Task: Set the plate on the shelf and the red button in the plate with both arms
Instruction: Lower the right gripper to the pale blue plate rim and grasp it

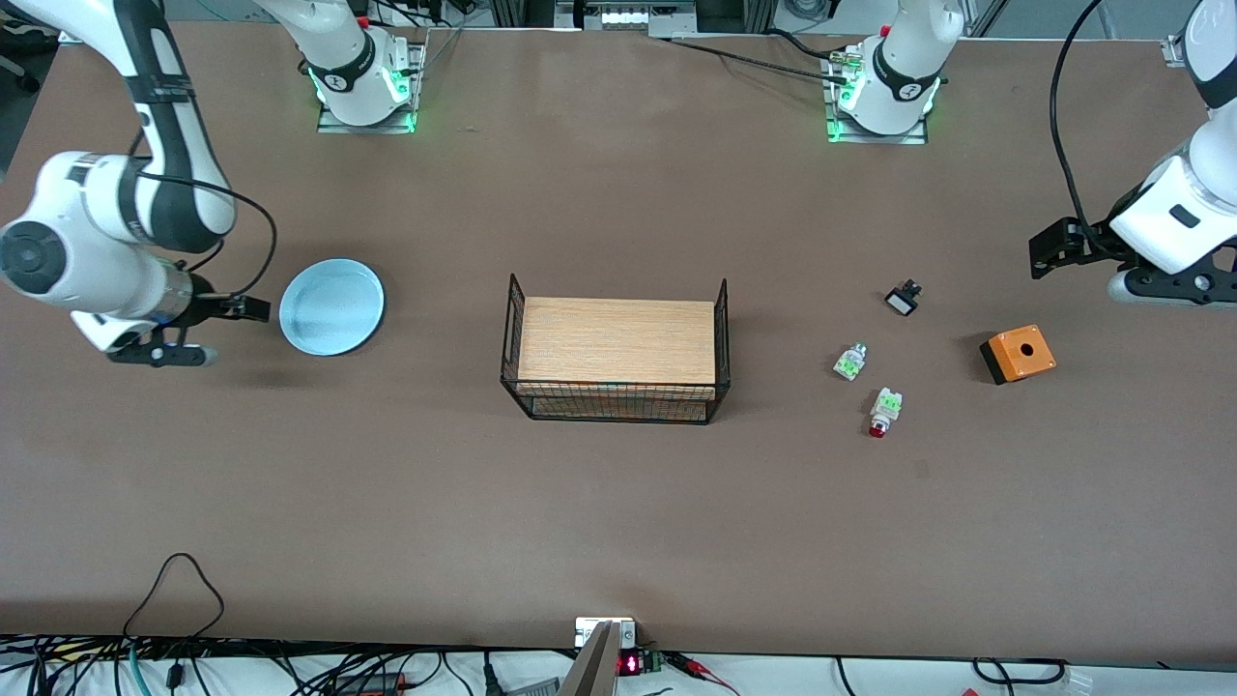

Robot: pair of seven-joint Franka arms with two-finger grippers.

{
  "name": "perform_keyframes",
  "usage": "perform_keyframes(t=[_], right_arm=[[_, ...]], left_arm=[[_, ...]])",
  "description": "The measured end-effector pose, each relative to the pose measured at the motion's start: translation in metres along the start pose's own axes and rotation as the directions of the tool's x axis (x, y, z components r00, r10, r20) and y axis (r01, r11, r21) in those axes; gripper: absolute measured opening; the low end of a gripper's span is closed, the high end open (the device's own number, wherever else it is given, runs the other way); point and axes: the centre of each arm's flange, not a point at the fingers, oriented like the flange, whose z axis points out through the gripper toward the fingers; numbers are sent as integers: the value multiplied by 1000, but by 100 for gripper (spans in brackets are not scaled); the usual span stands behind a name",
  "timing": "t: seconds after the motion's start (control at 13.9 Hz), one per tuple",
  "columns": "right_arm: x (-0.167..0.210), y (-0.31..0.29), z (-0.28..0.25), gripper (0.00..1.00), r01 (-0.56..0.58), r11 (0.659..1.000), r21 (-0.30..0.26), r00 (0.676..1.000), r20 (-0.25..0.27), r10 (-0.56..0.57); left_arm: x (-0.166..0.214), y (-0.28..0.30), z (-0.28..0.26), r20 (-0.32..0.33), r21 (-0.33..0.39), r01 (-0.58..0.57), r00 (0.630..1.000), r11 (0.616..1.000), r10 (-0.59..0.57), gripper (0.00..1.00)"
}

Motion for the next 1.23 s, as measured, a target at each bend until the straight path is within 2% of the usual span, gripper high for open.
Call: perform_keyframes(t=[0.22,0.5,0.94,1.08,1.23], right_arm=[[-16,7,33,100,2,1000,6,1000,-5,-2],[-27,15,61,100,-5,1000,9,999,-49,5],[-30,13,102,100,-3,1000,3,1000,-29,3],[-30,13,114,96,-1,1000,1,1000,-20,1],[-30,13,120,89,-1,1000,0,1000,-14,1]], left_arm=[[0,-2,-5,-8,-3,4,1000,1000,-4,100],[1,-2,-9,-17,-3,4,1000,1000,-4,100],[3,-2,-7,-14,-3,4,1000,1000,-4,100],[3,-3,-7,-14,-4,6,1000,1000,-6,100],[4,-5,-6,-13,-4,10,1000,1000,-10,100]])
